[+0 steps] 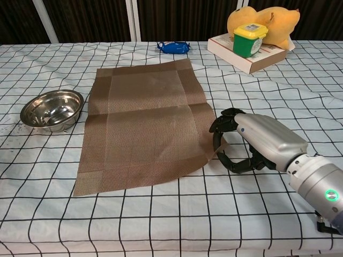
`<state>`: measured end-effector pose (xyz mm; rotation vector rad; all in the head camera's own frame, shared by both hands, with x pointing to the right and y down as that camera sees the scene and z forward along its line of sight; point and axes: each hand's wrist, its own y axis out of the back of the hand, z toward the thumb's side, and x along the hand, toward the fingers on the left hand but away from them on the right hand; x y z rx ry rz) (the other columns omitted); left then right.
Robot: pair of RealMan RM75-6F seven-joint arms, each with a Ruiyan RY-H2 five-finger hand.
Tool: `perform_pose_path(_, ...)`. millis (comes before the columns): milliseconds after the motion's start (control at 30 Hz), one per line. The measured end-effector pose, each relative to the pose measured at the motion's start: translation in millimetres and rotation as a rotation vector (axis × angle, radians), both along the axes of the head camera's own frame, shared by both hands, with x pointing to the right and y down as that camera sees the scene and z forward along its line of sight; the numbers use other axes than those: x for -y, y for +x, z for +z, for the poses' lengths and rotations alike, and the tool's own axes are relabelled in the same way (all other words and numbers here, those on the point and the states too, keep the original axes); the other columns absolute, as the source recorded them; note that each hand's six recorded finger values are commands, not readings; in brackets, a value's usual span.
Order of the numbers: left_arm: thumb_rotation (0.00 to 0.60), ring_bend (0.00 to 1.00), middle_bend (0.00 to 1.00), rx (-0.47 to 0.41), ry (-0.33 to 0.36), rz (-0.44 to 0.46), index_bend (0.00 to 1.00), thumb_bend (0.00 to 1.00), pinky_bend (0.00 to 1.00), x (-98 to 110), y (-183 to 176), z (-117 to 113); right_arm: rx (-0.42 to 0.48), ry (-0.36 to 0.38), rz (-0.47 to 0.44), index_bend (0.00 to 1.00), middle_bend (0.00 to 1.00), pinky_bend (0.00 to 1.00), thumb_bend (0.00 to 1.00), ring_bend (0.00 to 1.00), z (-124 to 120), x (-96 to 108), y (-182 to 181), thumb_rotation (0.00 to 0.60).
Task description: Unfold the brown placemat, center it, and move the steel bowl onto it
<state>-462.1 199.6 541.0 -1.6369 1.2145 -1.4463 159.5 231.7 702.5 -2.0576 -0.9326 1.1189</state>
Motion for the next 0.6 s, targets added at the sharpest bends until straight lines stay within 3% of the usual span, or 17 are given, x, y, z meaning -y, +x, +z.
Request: perform_pose_path(600,0.600,0.00,0.00,0.001,-0.002,0.004,0.00,0.02,0.00,-0.4,0.5,0.3,0.040,0.023,-0.037,0.61,0.25,0.16,0.48,0.07,-19.0,-4.7,3.4,0.600)
